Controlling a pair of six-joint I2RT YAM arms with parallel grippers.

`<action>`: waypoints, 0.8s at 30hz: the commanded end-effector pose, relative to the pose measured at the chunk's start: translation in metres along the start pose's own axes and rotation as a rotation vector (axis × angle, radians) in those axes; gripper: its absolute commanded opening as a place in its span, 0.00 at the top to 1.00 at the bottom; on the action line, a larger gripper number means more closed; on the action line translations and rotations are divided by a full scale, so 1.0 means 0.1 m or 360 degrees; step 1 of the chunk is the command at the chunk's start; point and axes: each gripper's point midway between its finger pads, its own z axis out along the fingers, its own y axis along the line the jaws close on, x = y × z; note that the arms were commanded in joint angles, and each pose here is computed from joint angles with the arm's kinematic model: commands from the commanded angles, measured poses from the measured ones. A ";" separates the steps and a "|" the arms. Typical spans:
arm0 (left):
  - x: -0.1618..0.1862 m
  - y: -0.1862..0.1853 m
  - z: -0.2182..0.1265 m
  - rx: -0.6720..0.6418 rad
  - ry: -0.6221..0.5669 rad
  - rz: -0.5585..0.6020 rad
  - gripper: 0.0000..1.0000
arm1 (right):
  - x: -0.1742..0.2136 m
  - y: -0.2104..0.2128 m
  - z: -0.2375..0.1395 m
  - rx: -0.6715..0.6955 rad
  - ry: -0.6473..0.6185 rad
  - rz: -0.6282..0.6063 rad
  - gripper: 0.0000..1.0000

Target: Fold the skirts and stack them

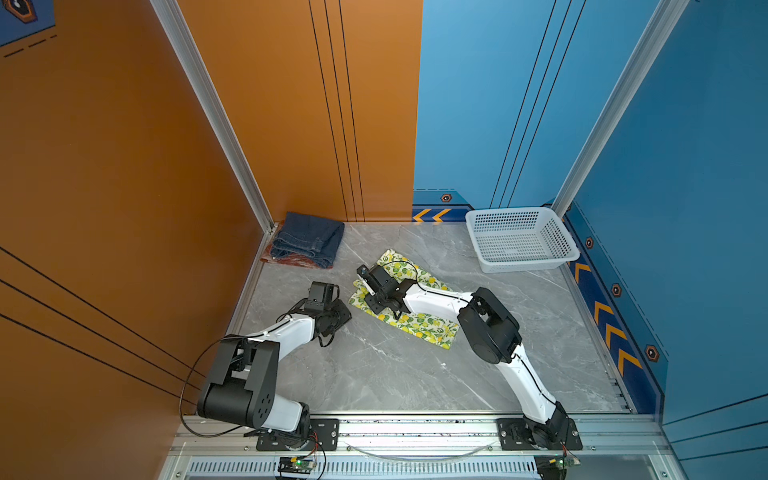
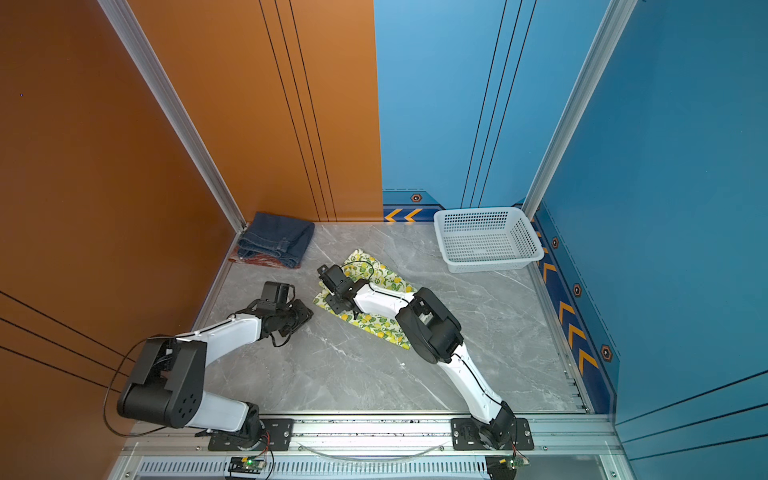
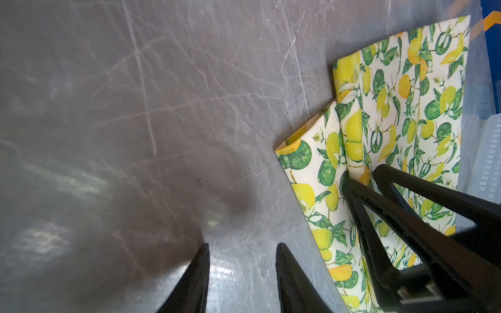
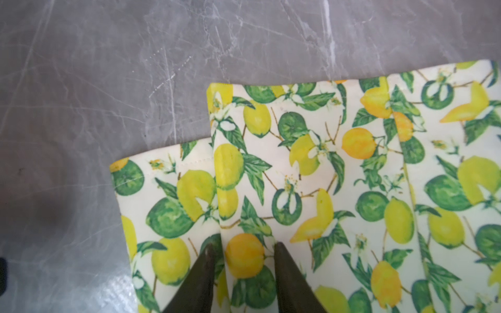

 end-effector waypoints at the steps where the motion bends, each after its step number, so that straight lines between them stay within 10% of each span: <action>1: -0.15 -0.08 0.03 -0.0013 -0.0064 0.0029 0.58 | -0.14 -0.03 0.03 -0.0013 -0.0058 0.0055 0.68; 7: -0.18 -0.08 0.15 -0.0037 -0.0051 0.0019 0.58 | -0.21 -0.06 0.02 -0.0054 -0.0093 0.0127 0.99; 24: -0.14 -0.02 0.37 -0.0071 -0.0003 0.0015 0.64 | -0.43 -0.03 -0.44 -0.0227 -0.0185 0.0264 1.00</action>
